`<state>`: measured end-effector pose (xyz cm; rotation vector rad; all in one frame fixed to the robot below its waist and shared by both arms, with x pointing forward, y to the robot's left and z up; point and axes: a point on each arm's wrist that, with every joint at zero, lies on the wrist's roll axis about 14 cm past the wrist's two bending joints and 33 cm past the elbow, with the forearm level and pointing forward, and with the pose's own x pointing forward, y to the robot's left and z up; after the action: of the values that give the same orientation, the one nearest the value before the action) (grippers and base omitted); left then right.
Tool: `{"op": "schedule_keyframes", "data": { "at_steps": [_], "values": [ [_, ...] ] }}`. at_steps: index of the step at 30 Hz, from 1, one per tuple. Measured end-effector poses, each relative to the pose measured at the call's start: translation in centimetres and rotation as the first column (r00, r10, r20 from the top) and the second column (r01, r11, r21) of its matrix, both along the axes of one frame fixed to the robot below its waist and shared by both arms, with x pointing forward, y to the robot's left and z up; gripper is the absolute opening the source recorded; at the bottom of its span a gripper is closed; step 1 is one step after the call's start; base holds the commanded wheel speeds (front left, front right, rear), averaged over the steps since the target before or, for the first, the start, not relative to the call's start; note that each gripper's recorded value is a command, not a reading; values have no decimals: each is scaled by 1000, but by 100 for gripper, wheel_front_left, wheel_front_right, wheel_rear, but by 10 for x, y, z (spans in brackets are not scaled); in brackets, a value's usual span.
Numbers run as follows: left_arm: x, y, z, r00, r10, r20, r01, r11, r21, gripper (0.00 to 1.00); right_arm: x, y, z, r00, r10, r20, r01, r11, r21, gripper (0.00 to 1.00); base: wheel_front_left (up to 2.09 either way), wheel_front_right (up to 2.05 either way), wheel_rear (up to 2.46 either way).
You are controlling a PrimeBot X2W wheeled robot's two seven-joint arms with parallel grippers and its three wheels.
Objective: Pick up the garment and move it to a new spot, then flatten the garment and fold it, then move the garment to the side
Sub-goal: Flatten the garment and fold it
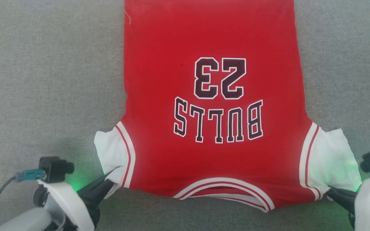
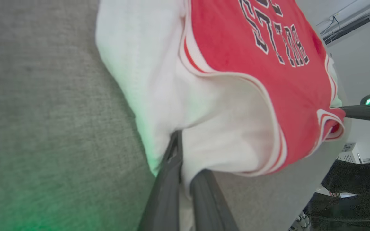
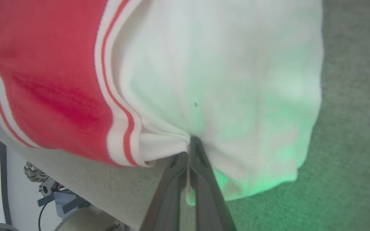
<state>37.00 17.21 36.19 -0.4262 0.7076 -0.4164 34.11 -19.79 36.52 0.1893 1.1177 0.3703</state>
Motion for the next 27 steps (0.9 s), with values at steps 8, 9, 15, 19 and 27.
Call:
{"op": "schedule_keyframes", "data": {
  "at_steps": [8,9,15,19,27],
  "values": [
    [6,-5,-8,1000,-1,-4,1,1000,-4,0,16,14,9,997,40,62,-41,999,20,100,0,0,0],
    [6,-6,-7,1000,0,-2,0,1000,-8,0,19,16,16,995,52,80,-54,998,25,100,0,0,0],
    [7,-8,-3,1000,-3,20,4,1000,-17,0,55,2,64,978,103,182,-99,995,-30,100,0,0,0],
    [10,-12,-1,999,-1,40,2,1000,-25,0,102,-3,94,958,128,258,-116,991,-63,100,0,0,0],
    [17,-16,-1,998,14,57,-12,999,-37,0,243,6,117,906,71,417,-19,992,-127,100,0,0,0]
  ]
}}
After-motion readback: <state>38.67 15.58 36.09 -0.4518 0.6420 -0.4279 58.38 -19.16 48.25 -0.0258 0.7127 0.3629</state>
